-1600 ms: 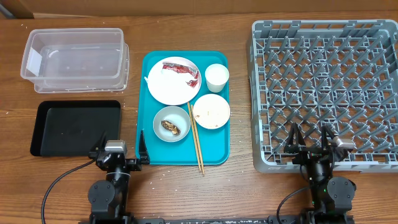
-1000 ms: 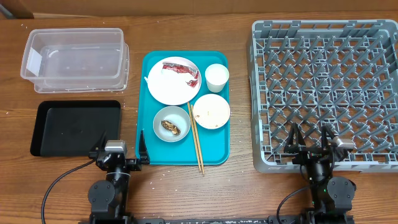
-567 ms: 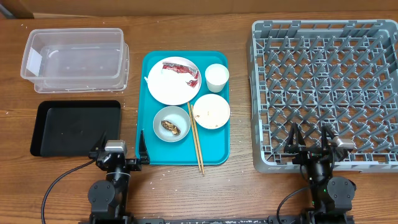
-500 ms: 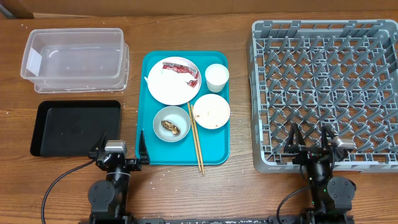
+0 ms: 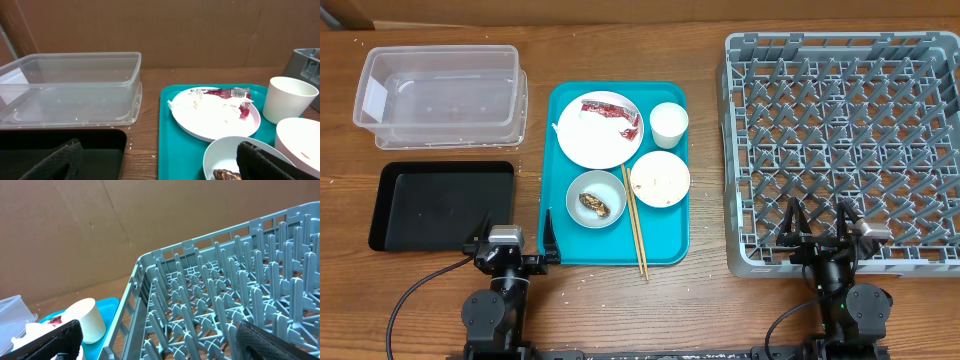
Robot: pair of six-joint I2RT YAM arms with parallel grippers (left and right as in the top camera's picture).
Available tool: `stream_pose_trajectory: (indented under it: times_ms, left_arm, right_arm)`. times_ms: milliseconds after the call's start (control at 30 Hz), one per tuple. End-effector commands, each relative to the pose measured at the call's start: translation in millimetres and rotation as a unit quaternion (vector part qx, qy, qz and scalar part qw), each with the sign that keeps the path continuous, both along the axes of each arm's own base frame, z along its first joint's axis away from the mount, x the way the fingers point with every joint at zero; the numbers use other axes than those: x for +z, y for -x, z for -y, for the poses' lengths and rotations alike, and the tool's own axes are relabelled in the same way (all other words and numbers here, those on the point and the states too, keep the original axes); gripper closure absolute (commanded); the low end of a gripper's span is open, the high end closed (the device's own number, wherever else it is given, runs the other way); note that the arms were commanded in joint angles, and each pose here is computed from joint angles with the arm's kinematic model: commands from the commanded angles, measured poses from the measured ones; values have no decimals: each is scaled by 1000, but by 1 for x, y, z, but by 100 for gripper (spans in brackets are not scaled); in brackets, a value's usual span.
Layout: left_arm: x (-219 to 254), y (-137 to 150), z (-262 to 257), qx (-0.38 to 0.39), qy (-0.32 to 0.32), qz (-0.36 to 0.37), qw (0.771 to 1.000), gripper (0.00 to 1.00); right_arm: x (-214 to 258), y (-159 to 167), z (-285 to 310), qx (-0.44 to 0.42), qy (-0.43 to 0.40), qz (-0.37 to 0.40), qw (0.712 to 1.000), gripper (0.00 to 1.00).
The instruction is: Sort waste into correct bins and load items into the dishwasher
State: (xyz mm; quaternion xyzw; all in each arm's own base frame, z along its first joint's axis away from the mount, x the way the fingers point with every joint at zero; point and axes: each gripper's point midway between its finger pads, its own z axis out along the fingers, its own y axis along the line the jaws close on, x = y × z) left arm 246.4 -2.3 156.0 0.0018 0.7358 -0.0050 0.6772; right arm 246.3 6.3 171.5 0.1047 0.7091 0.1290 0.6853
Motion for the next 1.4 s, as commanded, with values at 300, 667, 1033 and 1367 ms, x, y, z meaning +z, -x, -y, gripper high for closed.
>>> stream_pose_trajectory:
  times_ms: [300, 667, 1033, 1367]
  left_arm:
    - [0, 0, 0, 2, -5, 3, 1000, 0]
    - [57, 9, 27, -76, 24, 61, 995, 0]
    - [179, 6, 41, -116, 23, -11, 993, 0]
    - [198, -89, 41, -90, 73, -261, 958, 0]
  right_arm:
    - [4, 0, -9, 24, 0, 13, 1000, 0]
    - [71, 20, -43, 126, 6, 76, 989, 0]
    - [165, 27, -43, 126, 0, -9, 992, 0]
    - [173, -15, -42, 125, -4, -229, 965, 0]
